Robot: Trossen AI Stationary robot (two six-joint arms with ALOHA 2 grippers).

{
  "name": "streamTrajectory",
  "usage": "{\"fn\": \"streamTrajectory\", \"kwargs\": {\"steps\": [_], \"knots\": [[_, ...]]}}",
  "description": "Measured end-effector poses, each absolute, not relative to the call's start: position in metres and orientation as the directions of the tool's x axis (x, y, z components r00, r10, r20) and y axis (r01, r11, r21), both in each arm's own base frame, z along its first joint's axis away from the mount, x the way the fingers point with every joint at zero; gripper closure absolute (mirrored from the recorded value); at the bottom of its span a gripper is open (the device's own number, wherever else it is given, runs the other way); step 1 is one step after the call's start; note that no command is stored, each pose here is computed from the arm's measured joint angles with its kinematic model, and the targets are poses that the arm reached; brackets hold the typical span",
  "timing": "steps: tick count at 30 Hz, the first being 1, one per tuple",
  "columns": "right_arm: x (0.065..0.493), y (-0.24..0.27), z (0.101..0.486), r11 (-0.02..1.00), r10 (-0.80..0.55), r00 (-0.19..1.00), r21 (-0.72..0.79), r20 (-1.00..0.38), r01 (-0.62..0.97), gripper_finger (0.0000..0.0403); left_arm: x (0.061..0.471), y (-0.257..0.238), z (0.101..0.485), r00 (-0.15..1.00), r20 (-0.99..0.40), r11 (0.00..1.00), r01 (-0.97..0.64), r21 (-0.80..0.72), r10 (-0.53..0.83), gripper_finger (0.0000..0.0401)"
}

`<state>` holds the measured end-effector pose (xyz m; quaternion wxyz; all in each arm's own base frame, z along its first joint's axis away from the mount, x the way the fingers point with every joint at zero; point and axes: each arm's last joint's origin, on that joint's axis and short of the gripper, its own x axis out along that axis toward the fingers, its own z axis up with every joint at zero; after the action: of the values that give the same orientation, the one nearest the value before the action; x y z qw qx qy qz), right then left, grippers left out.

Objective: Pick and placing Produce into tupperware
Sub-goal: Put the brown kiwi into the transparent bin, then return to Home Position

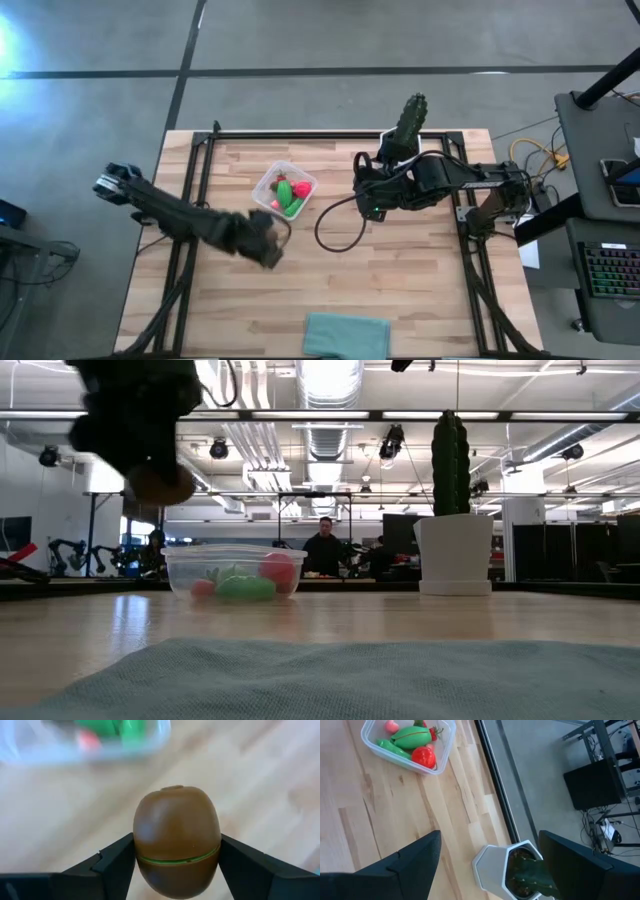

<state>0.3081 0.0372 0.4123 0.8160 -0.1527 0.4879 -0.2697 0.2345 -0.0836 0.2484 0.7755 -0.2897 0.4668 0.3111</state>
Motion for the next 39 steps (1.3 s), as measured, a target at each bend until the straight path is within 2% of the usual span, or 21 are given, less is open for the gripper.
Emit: {"fn": "streamTrajectory", "kwargs": {"steps": [3,8,14,27,36,39], "knots": [[0.308,0.037,0.412,0.808,-0.589,0.378,-0.510,-0.714,0.296,0.0077,0.233,-0.053,0.264,0.407,-0.872,0.641,-0.752,-0.151,0.272,0.0153],[0.308,0.039,0.412,0.809,-0.587,0.380,-0.503,-0.715,0.303,0.0077,0.233,0.008,0.274,0.382,-0.854,0.655,-0.753,-0.066,0.353,0.0153],[0.306,0.040,0.411,0.827,-0.556,0.371,-0.447,-0.744,0.342,0.0077,0.241,0.057,0.263,0.360,-0.882,0.668,-0.741,-0.071,0.305,0.0153],[0.306,0.043,0.411,0.825,-0.546,0.376,-0.402,-0.749,0.398,0.0077,0.259,0.072,0.232,0.242,-0.929,0.730,-0.682,0.043,0.281,0.0148],[0.306,0.043,0.411,0.826,-0.546,0.380,-0.403,-0.747,0.394,0.0077,0.252,0.071,0.245,0.287,-0.910,0.737,-0.675,0.029,0.298,0.0078],[0.306,0.043,0.411,0.827,-0.546,0.381,-0.407,-0.746,0.388,0.0077,0.249,0.068,0.257,0.334,-0.893,0.748,-0.664,0.004,0.301,0.0061]]}}
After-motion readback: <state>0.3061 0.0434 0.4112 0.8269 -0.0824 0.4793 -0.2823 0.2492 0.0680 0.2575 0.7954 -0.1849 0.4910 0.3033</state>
